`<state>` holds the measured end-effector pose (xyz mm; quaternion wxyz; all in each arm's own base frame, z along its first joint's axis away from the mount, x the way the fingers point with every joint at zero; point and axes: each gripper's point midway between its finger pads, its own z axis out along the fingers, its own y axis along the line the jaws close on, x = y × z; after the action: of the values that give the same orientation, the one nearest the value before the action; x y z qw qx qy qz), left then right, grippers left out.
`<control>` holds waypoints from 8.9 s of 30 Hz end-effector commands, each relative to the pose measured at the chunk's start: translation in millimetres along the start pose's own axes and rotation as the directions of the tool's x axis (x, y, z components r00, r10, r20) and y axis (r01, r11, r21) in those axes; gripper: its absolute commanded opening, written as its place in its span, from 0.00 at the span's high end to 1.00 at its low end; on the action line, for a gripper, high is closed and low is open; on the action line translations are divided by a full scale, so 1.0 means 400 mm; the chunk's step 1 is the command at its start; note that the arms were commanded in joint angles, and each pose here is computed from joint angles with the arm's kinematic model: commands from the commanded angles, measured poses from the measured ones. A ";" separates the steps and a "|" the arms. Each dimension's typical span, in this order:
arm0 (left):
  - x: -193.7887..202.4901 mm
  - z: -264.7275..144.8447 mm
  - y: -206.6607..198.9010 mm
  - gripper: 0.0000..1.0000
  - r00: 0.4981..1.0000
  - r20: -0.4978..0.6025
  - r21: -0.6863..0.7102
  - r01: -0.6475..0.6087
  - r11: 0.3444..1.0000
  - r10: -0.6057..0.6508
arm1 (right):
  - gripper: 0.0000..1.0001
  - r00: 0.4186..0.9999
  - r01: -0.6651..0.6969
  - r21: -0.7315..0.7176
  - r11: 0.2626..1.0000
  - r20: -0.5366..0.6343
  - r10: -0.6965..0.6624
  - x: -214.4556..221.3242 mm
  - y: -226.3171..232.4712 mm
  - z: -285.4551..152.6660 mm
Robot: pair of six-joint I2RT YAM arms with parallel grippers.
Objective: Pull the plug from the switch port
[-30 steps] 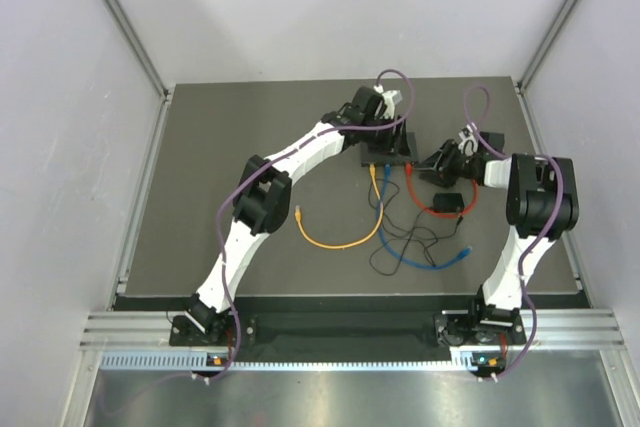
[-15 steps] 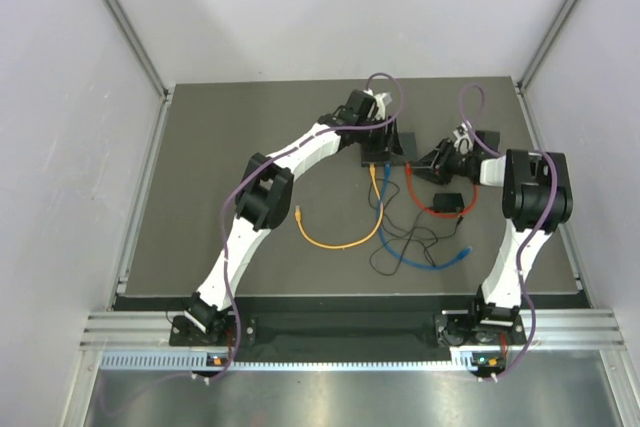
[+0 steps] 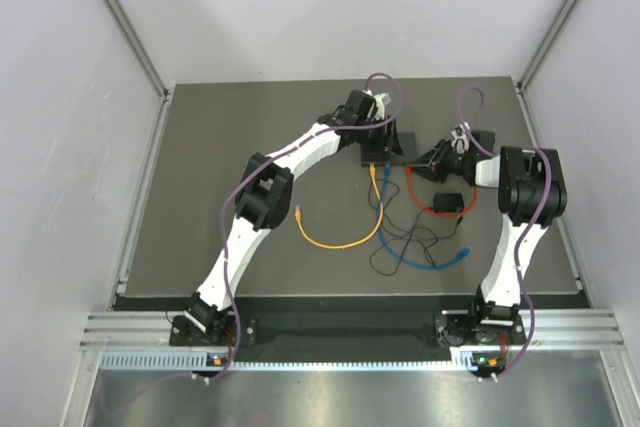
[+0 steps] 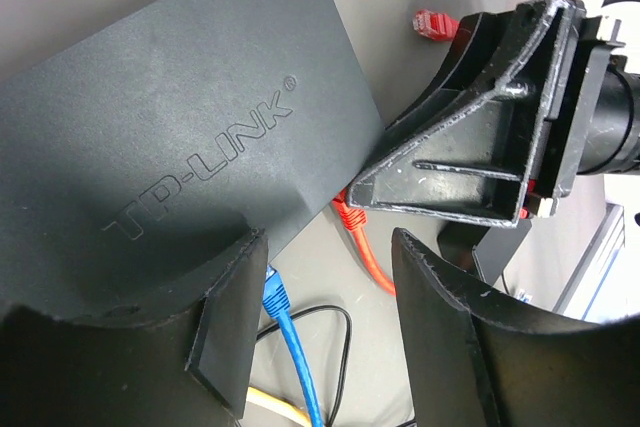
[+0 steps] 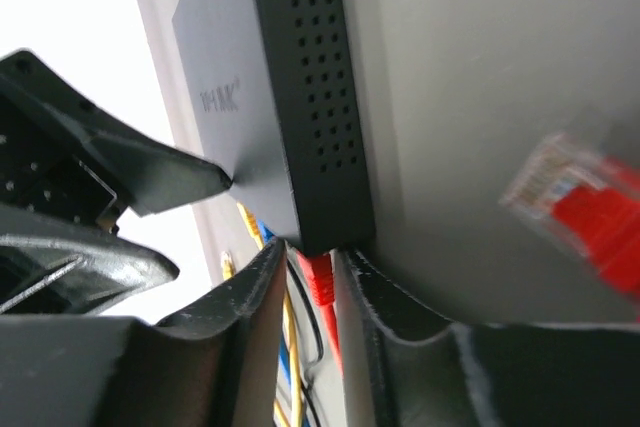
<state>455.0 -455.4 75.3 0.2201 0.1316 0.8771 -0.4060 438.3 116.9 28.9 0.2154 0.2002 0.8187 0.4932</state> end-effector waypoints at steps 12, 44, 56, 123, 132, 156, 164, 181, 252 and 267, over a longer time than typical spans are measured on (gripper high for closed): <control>0.043 0.016 0.043 0.42 0.998 -0.050 -0.042 0.030 0.999 -0.033 | 1.00 0.994 -0.108 0.114 0.988 0.024 0.106 -0.007 -0.046 0.028; 0.044 0.022 0.045 0.43 0.997 -0.054 -0.044 0.043 0.998 -0.046 | 1.00 0.963 0.204 0.292 0.934 -0.232 -0.138 0.072 -0.018 -0.090; 0.002 -0.152 -0.002 0.41 1.000 0.010 -0.180 -0.014 0.984 0.016 | 1.00 0.982 0.167 0.341 0.925 -0.138 -0.126 0.106 0.129 -0.222; -0.022 -0.154 0.042 0.41 0.999 0.008 -0.110 0.047 0.993 -0.047 | 0.55 0.982 0.185 0.097 0.978 0.008 -0.187 0.073 0.142 0.012; -0.023 -0.136 0.059 0.41 0.997 0.004 -0.110 0.079 0.991 -0.079 | 0.61 0.983 0.181 0.063 0.981 -0.003 -0.181 0.109 0.099 0.039; 0.019 -0.115 0.113 0.41 0.990 -0.051 -0.131 0.122 0.984 -0.129 | 0.72 0.997 0.007 0.031 0.999 0.078 -0.009 0.112 0.039 0.112; 0.027 -0.118 0.113 0.41 0.990 -0.059 -0.128 0.123 0.984 -0.131 | 0.70 0.985 -0.103 -0.021 0.994 0.140 0.105 0.118 0.032 0.118; -0.067 -0.181 0.087 0.41 0.995 0.059 -0.140 0.089 0.986 -0.082 | 0.64 0.971 -0.150 0.016 0.989 0.190 0.144 0.130 0.004 0.106; -0.005 -0.120 0.078 0.43 0.994 0.005 -0.093 0.113 0.989 -0.113 | 1.00 0.983 -0.183 0.275 0.944 0.076 0.169 0.157 -0.062 0.155; -0.104 -0.136 0.005 0.43 0.971 0.131 -0.184 -0.174 0.968 0.199 | 1.00 0.987 -0.043 0.234 0.971 -0.144 0.078 0.248 -0.069 0.109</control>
<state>463.5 -415.8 88.9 0.2619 0.1201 0.8938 -0.3438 436.2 197.6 22.3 0.2110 0.2136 0.8337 0.4634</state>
